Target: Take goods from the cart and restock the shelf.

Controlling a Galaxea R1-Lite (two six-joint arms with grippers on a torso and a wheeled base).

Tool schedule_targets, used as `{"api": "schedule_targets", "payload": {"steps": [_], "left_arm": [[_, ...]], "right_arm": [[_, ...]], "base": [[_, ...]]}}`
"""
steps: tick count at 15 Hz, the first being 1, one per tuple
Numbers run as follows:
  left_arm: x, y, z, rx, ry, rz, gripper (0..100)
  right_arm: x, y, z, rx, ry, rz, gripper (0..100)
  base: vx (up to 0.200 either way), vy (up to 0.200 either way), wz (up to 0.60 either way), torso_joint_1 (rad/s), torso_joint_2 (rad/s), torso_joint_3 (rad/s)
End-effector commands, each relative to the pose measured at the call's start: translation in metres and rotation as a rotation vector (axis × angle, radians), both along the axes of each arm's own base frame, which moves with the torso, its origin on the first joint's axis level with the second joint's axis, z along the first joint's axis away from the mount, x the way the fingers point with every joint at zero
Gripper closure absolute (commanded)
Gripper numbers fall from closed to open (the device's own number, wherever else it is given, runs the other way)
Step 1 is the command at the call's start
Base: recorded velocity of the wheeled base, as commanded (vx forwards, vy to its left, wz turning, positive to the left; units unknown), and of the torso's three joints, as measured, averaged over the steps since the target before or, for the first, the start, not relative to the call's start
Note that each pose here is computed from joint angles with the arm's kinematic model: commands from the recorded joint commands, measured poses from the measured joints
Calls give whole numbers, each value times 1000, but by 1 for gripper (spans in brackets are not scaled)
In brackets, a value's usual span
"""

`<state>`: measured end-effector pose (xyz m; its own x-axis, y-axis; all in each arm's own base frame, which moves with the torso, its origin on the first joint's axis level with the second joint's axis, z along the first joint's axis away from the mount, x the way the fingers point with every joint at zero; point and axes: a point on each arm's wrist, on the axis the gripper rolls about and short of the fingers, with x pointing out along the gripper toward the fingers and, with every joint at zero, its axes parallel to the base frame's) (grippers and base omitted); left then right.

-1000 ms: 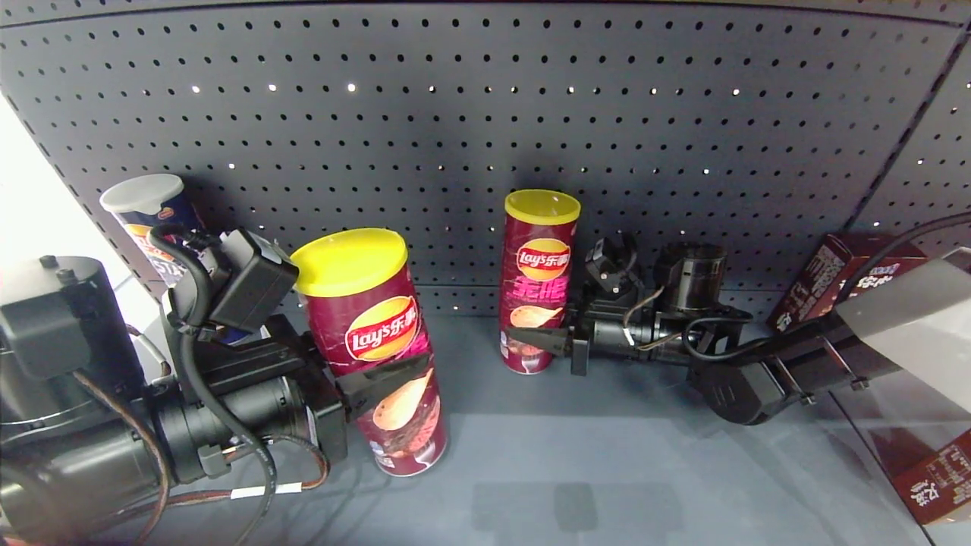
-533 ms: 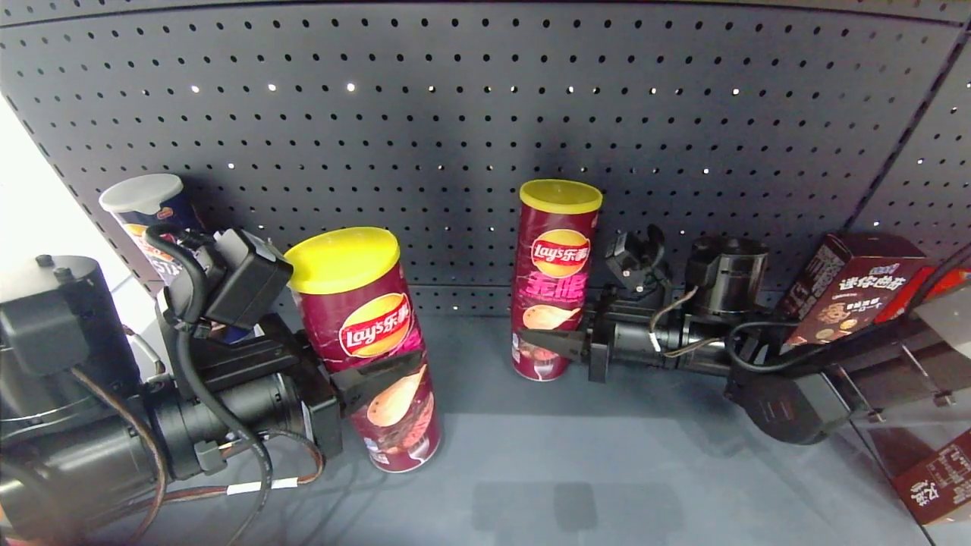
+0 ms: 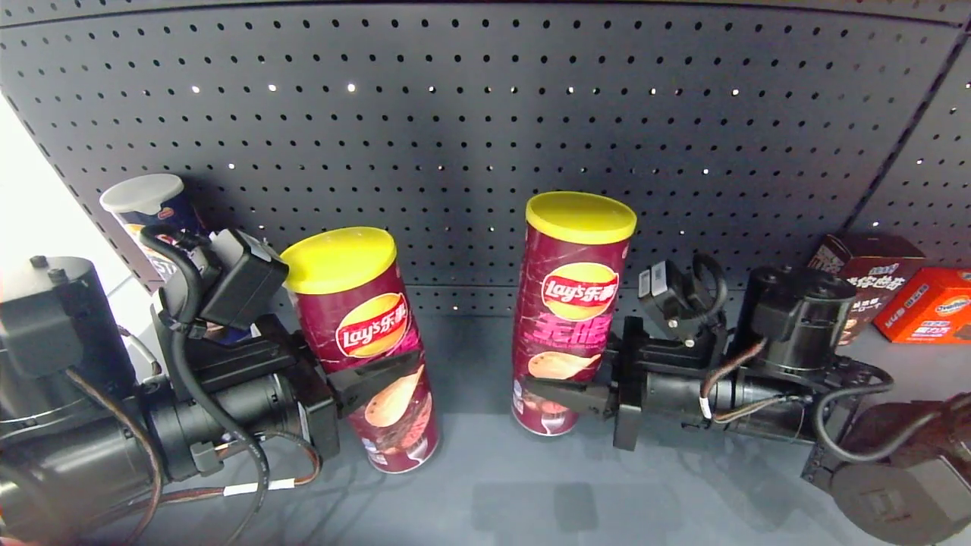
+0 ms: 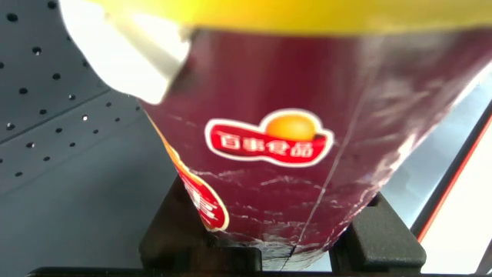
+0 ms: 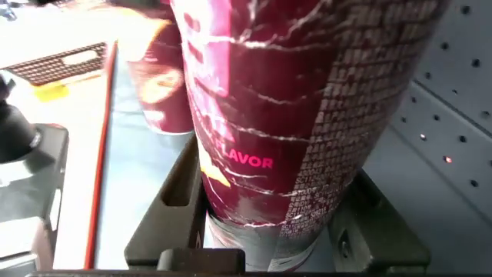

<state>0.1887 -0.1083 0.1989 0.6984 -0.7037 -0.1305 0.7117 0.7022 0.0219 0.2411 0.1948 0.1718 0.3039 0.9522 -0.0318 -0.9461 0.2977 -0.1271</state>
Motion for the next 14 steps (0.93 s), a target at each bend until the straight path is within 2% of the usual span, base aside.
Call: {"api": "schedule_targets", "payload": {"steps": [1,5,14], "left_arm": [[0,0,0,-1,0,0,100],[0,0,0,-1,0,0,100],[1,3,-1,1,4,14,100]], "right_arm": [[-19,-1,-9,-6,8,35,100],[-38,1,-29,-47,52,35,100],[-40,4,-48,-68,69,57,100]], "base": [[0,0,0,0,0,0],[0,0,0,0,0,0],[0,0,0,0,0,0]]}}
